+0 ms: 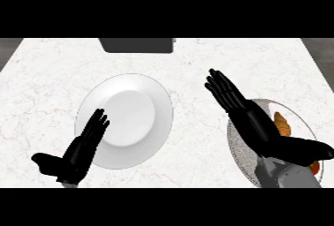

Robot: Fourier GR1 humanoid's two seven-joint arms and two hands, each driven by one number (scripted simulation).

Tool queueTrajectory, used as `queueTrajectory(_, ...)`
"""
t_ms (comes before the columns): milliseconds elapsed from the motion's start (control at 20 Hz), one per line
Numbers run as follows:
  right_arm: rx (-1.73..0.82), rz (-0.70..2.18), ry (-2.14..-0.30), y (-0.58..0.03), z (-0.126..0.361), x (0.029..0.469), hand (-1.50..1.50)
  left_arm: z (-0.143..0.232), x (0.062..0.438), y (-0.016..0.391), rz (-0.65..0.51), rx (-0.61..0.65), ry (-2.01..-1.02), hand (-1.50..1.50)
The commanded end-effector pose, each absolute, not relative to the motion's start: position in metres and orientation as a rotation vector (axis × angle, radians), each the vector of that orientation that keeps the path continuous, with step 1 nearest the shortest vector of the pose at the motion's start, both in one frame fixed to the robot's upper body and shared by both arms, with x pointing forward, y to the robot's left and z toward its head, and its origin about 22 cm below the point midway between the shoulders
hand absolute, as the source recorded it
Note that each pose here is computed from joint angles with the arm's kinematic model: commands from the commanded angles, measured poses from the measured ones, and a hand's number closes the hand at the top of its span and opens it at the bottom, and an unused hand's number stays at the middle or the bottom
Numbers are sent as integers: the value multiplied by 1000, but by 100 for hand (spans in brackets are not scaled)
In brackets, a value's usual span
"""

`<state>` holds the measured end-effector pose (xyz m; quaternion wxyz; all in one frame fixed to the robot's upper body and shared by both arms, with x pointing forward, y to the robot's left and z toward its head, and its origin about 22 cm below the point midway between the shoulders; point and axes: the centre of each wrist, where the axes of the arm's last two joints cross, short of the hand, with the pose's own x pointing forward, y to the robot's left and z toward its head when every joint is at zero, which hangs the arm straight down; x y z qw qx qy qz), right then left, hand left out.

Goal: Pick the croissant from the placemat and place it in the plate

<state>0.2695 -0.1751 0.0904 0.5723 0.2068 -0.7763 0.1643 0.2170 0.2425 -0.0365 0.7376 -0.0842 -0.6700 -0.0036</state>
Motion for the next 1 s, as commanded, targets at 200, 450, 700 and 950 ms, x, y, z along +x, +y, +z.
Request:
queueTrajectory(200, -120, 360, -1709, -225, 76, 323, 150, 63, 280, 283, -194, 75, -1790, 0)
queueTrajectory(450, -815, 598, -1272, -305, 37, 308, 150, 70, 279, 292, -249, 115, -1785, 0)
queueTrajectory(700, -890, 155, -1473, -229, -18, 298, -150, 94, 292, 284, -240, 125, -1781, 0)
queueTrajectory(950, -1030, 107, -1615, -225, -21, 310, -150, 107, 295, 289, -238, 128, -1742, 0)
